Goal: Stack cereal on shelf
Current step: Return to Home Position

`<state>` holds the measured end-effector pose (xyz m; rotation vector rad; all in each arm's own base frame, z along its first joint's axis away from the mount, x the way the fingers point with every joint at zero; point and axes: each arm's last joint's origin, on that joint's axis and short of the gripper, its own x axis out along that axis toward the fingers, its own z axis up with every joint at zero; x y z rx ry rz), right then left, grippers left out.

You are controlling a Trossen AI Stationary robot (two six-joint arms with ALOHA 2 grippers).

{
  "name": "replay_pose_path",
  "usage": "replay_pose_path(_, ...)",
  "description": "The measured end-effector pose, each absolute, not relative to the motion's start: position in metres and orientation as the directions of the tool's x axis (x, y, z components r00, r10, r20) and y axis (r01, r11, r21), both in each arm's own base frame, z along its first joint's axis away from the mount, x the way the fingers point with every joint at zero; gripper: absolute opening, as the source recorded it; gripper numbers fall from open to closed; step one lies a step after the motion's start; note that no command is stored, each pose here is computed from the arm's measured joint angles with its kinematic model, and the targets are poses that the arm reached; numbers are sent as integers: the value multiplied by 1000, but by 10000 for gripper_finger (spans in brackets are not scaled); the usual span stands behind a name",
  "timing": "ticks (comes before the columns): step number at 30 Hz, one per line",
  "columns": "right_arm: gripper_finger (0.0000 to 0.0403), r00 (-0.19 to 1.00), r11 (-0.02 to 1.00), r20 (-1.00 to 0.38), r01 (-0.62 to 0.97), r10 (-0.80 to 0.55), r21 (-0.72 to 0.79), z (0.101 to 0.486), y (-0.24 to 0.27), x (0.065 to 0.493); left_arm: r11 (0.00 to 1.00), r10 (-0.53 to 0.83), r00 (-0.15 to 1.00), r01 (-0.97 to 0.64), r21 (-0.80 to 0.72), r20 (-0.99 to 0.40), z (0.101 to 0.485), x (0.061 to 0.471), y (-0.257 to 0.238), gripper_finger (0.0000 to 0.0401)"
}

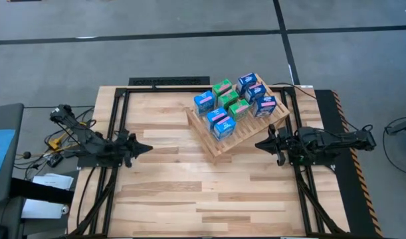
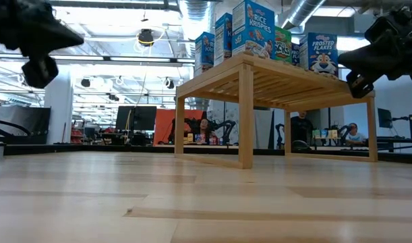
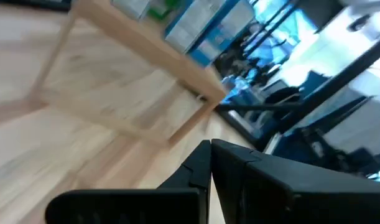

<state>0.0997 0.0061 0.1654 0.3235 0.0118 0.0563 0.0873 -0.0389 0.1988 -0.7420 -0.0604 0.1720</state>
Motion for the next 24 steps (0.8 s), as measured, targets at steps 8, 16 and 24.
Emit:
replay_pose_path(8,44,998,947,0,-54,57,318,166,6,100,798,185,972,-236,-555,-148,183,89,-40,0)
replay_pose_path(16,44,998,947,-1,-54,57,316,166,6,100,871,224,921,-335,-358,-319,161,83,-35,0)
replay_pose_path(24,44,998,947,-1,-54,57,316,166,6,100,879,221,915,-337,-338,-338,161,81,-35,0)
